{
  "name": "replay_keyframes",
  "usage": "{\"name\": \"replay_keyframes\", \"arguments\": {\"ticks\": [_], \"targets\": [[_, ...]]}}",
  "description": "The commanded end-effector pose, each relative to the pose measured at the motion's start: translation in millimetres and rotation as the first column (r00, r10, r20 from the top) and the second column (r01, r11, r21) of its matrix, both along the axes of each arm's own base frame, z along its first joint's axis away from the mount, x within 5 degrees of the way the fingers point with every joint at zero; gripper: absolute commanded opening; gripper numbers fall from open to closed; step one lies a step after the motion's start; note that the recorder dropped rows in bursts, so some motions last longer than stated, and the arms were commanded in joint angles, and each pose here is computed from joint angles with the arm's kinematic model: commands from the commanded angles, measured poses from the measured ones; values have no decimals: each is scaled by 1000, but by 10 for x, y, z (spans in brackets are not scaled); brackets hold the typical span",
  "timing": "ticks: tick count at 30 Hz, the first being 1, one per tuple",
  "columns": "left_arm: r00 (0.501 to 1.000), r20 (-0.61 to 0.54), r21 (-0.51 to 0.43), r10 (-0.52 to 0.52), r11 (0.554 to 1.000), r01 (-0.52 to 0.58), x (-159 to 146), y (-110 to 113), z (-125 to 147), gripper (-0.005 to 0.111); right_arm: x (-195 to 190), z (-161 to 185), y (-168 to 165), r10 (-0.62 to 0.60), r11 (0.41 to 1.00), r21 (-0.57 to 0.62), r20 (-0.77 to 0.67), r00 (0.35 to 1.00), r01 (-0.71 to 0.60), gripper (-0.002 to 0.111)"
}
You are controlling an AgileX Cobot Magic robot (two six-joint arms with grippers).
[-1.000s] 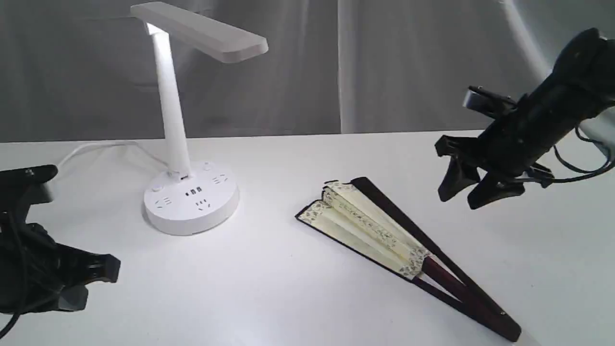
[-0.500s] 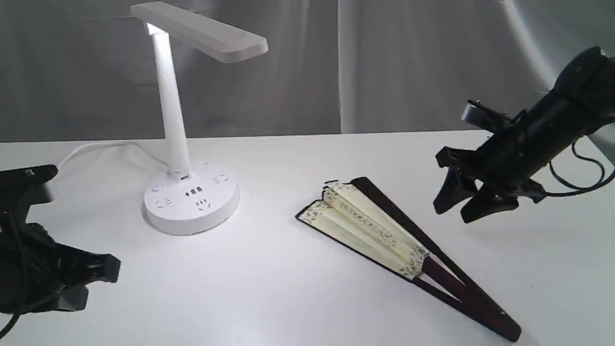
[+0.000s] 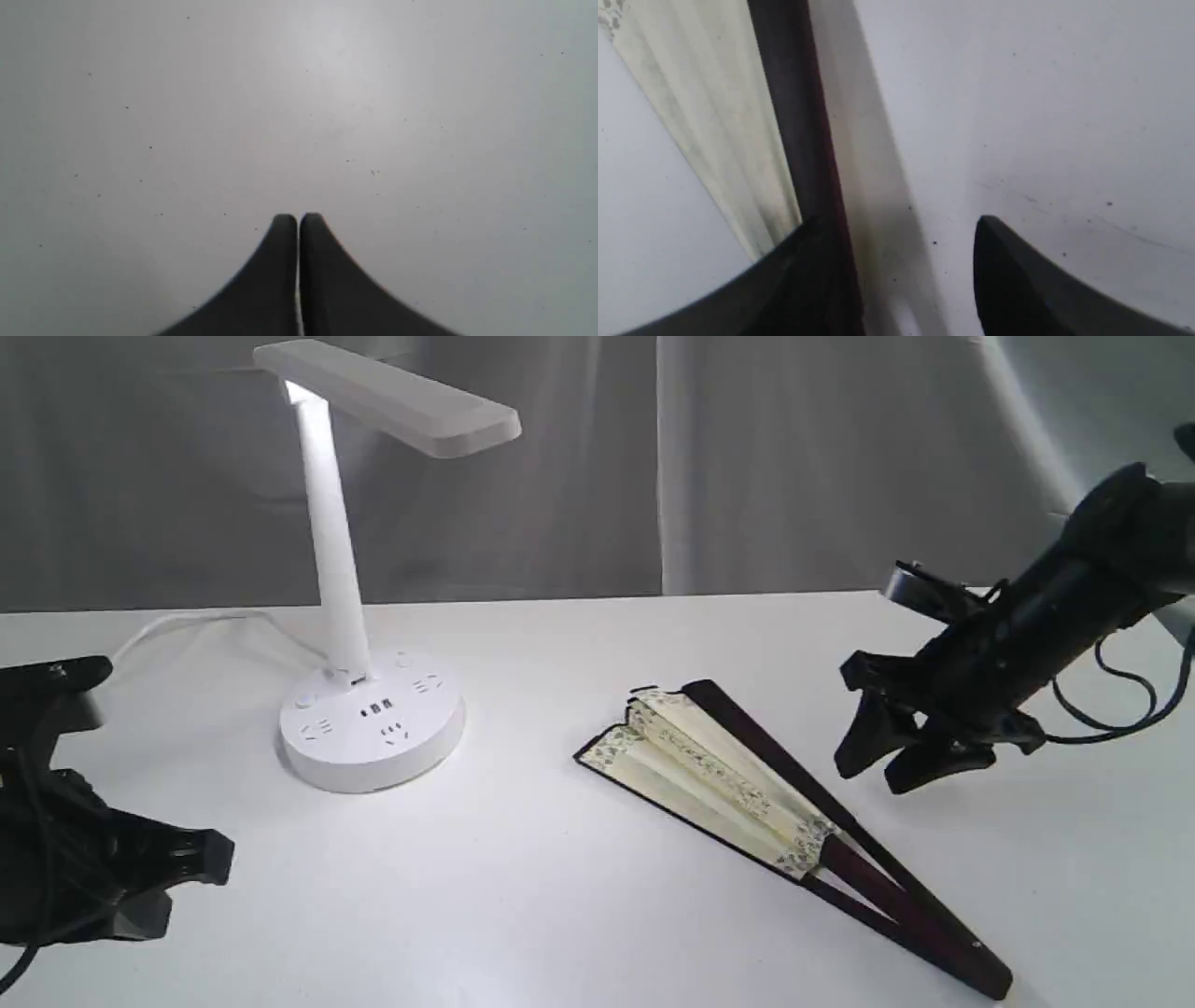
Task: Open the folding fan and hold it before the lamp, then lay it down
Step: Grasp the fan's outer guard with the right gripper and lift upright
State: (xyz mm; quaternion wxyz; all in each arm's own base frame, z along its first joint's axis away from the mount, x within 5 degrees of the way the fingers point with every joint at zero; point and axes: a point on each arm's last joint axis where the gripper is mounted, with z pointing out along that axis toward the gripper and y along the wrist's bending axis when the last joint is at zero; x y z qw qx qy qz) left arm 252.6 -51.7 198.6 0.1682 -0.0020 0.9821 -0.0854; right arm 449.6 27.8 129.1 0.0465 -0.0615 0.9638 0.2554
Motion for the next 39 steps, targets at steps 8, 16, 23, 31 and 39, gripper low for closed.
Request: {"name": "replay_keyframes", "arguments": {"ticks": [8, 16, 23, 31, 39], "targets": [[1000, 18, -4, -5, 1000, 5, 11, -15, 22, 0, 4, -205, 128, 54, 974, 220, -6, 999, -51, 47], [1000, 18, -4, -5, 1000, 5, 11, -15, 22, 0, 35, -367, 160, 3, 962, 272, -36, 999, 7, 47], [1000, 18, -4, -5, 1000, 5, 11, -15, 22, 0, 20, -516, 167, -1, 959, 282, -73, 997, 21, 47], [1000, 18, -4, -5, 1000, 5, 11, -15, 22, 0, 16, -513, 163, 2, 958, 286, -77, 997, 20, 14], [1000, 18, -4, -5, 1000, 5, 11, -15, 22, 0, -8, -465, 205, 33, 936, 352, -86, 996, 0, 0]]}}
